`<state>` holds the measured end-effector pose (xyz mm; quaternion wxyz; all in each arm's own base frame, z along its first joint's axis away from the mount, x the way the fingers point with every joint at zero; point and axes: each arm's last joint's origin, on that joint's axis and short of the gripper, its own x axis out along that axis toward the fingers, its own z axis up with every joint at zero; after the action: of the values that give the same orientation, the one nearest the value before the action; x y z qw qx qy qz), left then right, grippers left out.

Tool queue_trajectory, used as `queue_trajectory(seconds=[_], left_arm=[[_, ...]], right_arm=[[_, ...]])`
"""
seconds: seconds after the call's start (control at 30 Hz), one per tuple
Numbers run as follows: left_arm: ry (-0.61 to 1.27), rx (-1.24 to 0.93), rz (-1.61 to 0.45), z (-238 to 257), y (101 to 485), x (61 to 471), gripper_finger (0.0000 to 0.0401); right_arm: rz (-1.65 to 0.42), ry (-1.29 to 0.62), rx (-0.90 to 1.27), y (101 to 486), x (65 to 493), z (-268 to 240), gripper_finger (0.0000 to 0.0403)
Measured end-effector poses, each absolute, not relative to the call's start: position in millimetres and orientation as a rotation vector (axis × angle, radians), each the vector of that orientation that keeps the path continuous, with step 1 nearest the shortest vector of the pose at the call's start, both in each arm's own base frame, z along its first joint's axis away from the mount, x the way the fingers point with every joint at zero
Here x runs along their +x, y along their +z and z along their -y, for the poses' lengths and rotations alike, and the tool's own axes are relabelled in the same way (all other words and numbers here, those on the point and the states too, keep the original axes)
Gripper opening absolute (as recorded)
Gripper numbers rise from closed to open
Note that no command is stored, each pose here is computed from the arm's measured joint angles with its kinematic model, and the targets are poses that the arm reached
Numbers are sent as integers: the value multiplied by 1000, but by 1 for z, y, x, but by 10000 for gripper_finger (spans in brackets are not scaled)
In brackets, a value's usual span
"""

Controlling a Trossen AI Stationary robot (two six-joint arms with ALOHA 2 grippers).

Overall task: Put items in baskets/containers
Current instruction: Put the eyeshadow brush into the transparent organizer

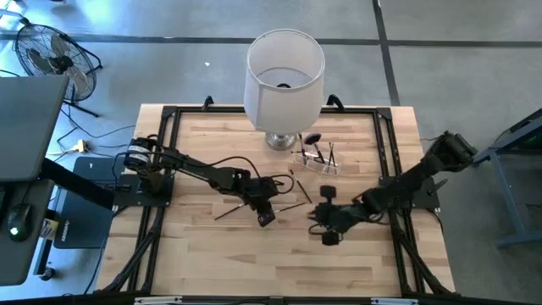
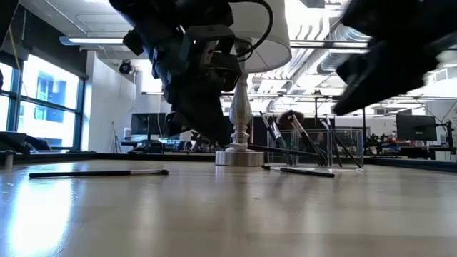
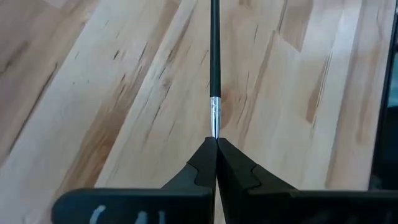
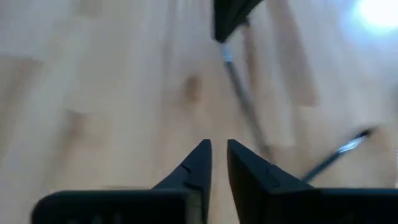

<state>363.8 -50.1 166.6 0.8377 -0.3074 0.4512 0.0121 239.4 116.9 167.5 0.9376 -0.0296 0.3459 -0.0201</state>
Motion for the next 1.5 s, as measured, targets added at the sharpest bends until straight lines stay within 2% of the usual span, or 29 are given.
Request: queue_trajectory(seconds=[0.1, 0.23, 0.4, 0.5, 0.77, 0.97, 1.23, 1.5], left_arm=[[45, -706, -958, 48, 167, 364, 0], [66, -797, -962, 41, 167, 365, 0], [83, -862, -954, 38, 168, 366, 0], [68, -885, -939, 39, 170, 368, 0], [88, -938, -925, 39, 171, 369, 0], [93, -958, -920, 39, 171, 369, 0], [54, -968, -893, 40, 174, 372, 0], [57, -989, -884, 40, 175, 373, 0]], right_arm=[[-742, -64, -244, 170, 253, -111, 65], [-768, -53, -386, 169, 270, -109, 103], [-799, -24, -458, 164, 292, -111, 143], [-821, -38, -463, 160, 304, -110, 152], [-1036, -93, -529, 155, 334, -109, 153], [-1062, -108, -522, 155, 347, -110, 153], [-1121, -163, -518, 153, 342, -105, 152], [-1134, -186, -493, 152, 340, -105, 99]])
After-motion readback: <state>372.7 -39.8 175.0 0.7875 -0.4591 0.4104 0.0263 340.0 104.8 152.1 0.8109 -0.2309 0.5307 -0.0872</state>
